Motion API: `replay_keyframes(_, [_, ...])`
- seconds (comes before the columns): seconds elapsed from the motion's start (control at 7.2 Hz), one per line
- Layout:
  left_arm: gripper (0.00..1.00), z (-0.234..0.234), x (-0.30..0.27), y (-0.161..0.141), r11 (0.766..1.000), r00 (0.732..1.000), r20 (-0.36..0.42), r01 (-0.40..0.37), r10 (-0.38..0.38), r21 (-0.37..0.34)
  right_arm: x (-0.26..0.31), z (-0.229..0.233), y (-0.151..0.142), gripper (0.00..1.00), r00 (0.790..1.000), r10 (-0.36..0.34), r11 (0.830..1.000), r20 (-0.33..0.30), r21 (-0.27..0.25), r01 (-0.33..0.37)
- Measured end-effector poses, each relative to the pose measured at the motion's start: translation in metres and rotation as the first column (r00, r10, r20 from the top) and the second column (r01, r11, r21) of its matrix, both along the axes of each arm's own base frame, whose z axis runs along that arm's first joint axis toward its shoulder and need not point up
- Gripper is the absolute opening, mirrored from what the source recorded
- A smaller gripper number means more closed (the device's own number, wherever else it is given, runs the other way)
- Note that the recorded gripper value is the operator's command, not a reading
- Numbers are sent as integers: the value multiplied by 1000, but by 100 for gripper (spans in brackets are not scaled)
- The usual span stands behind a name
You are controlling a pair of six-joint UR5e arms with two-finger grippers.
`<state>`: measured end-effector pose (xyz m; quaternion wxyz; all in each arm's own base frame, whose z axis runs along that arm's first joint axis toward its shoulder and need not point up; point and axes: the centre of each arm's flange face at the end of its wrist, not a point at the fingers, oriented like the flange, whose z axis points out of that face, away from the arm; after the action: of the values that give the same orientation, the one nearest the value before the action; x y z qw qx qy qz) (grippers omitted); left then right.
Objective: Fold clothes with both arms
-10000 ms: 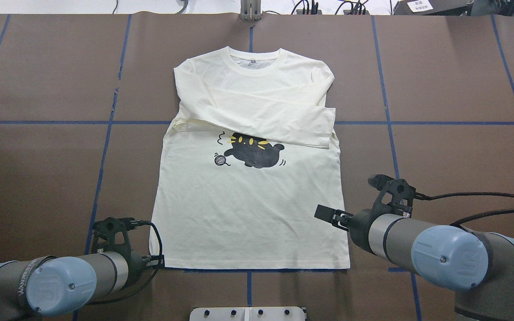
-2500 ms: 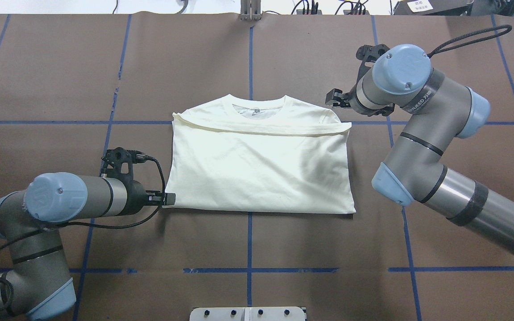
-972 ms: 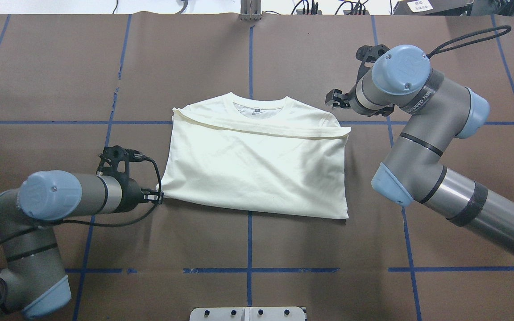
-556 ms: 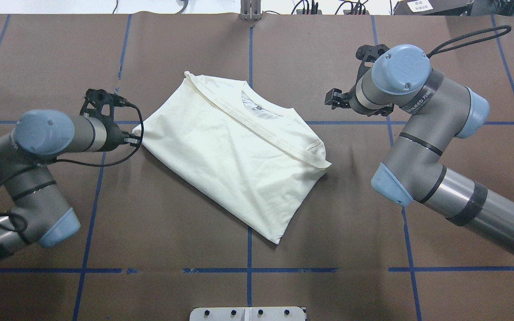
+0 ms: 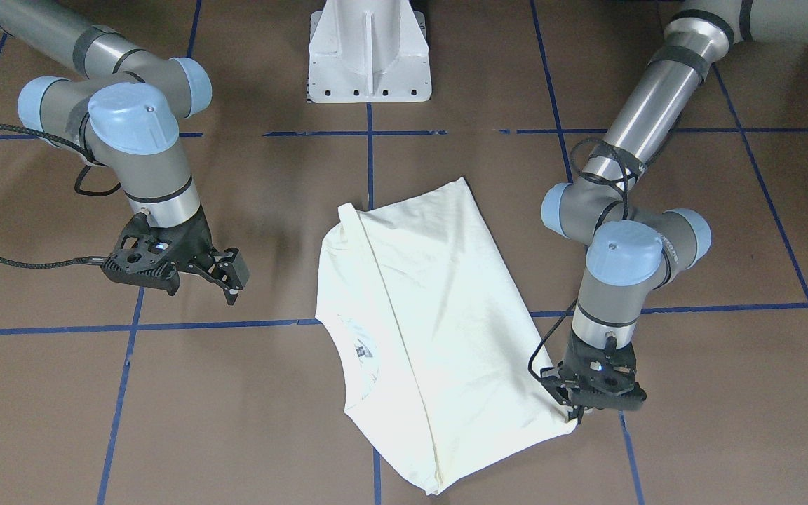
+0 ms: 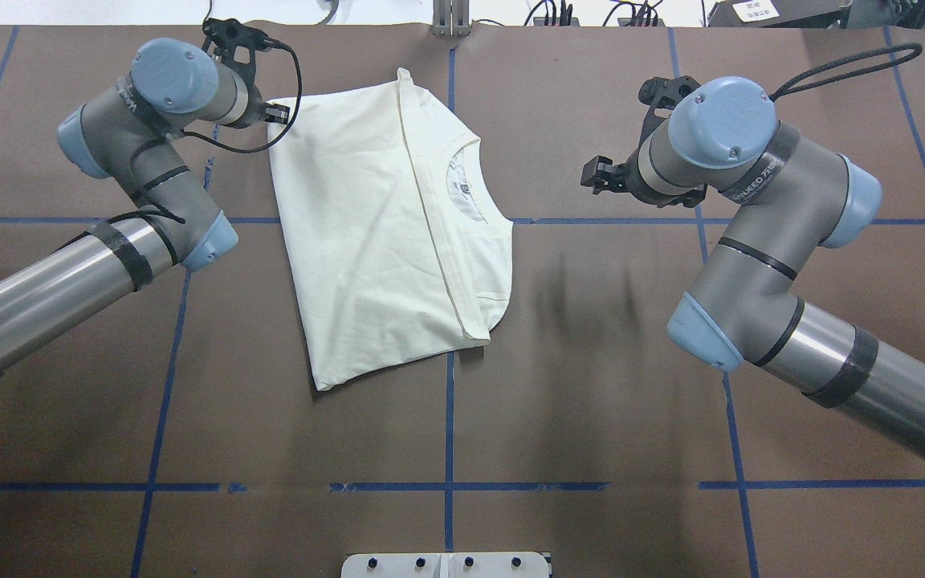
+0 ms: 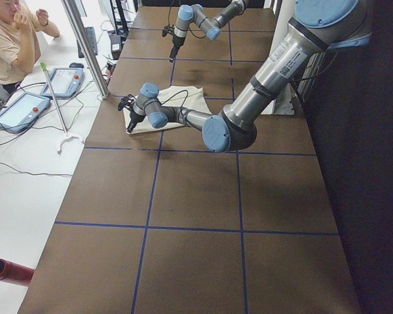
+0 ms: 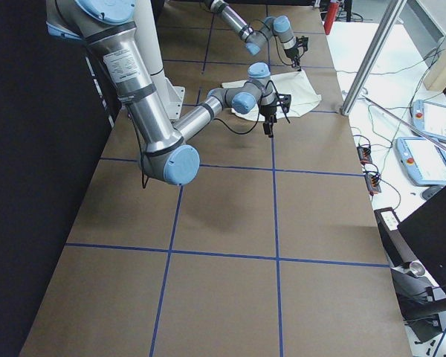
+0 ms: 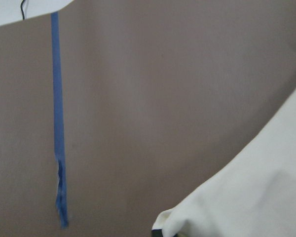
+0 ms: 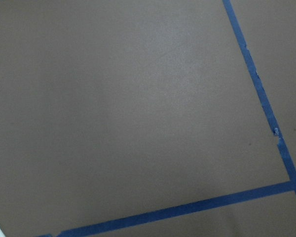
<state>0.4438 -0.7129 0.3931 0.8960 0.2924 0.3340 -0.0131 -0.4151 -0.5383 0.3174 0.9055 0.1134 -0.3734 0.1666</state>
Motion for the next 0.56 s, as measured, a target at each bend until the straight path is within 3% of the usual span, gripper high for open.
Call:
replay_keyframes(0.28, [100,6,-19,-11,999,1000,-21,5,-4,45,-9,-9,7,100,1000,-4,1000,19,-2,4])
replay_keyframes(0.56, [100,13,-65,7,992,992,-80,-93,101,90,-42,-37,19,90,998,12,1000,67,-29,-10])
